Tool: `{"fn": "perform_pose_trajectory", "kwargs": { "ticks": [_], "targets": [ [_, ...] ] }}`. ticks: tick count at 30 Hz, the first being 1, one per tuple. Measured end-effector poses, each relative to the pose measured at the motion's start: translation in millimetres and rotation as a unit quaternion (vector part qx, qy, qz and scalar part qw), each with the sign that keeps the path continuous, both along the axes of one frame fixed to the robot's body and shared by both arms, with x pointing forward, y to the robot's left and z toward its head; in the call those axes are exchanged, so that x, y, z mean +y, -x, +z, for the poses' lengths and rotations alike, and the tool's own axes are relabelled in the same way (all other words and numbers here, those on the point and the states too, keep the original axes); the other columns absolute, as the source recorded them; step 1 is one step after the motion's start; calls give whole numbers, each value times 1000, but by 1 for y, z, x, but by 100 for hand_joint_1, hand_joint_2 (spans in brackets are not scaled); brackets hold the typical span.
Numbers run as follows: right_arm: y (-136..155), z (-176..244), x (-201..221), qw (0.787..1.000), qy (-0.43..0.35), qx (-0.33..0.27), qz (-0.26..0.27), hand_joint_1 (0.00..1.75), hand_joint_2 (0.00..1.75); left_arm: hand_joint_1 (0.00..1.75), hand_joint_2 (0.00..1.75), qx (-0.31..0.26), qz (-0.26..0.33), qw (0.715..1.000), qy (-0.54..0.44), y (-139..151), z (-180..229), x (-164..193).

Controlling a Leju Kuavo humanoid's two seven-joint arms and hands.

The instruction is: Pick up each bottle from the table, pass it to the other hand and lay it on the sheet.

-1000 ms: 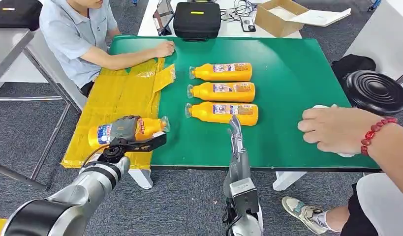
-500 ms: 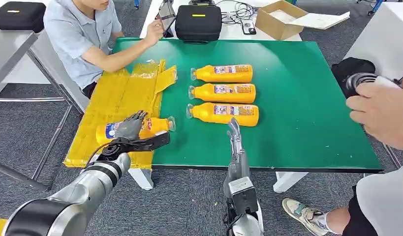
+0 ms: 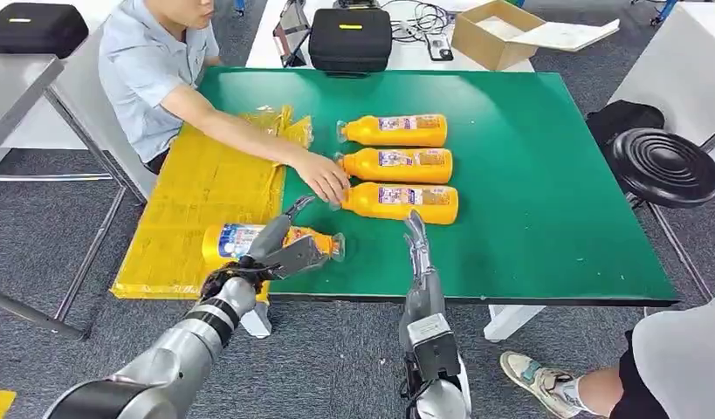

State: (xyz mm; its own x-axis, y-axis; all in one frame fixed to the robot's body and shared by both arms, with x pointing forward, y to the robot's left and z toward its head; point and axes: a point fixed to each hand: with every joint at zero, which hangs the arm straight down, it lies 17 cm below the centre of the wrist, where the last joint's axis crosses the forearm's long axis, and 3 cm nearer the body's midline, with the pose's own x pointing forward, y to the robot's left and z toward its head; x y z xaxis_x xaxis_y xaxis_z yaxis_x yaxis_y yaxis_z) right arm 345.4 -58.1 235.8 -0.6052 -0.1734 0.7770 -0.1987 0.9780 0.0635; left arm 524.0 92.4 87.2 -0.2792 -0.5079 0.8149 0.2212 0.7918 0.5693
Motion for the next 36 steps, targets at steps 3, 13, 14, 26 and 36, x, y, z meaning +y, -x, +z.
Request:
{"fn": "perform_pose_trajectory", "kwargs": {
  "ticks": [3,13,14,26,36],
  "targets": [
    [1,-4,-2,1000,2,5,-7,0,0,0,175,-55,47,993,91,3,36,14],
    [2,-9,-8,1000,16,5,-23,0,0,0,175,-177,92,958,205,32,117,33],
    [2,-9,-8,999,18,4,-26,0,0,0,175,-182,93,956,209,34,120,33],
    [1,-9,-25,979,146,-67,-123,0,0,0,175,-205,153,896,362,59,158,80],
    [-18,-57,-44,926,327,-82,-172,0,175,0,175,-229,150,875,399,91,177,96]
  ]
}}
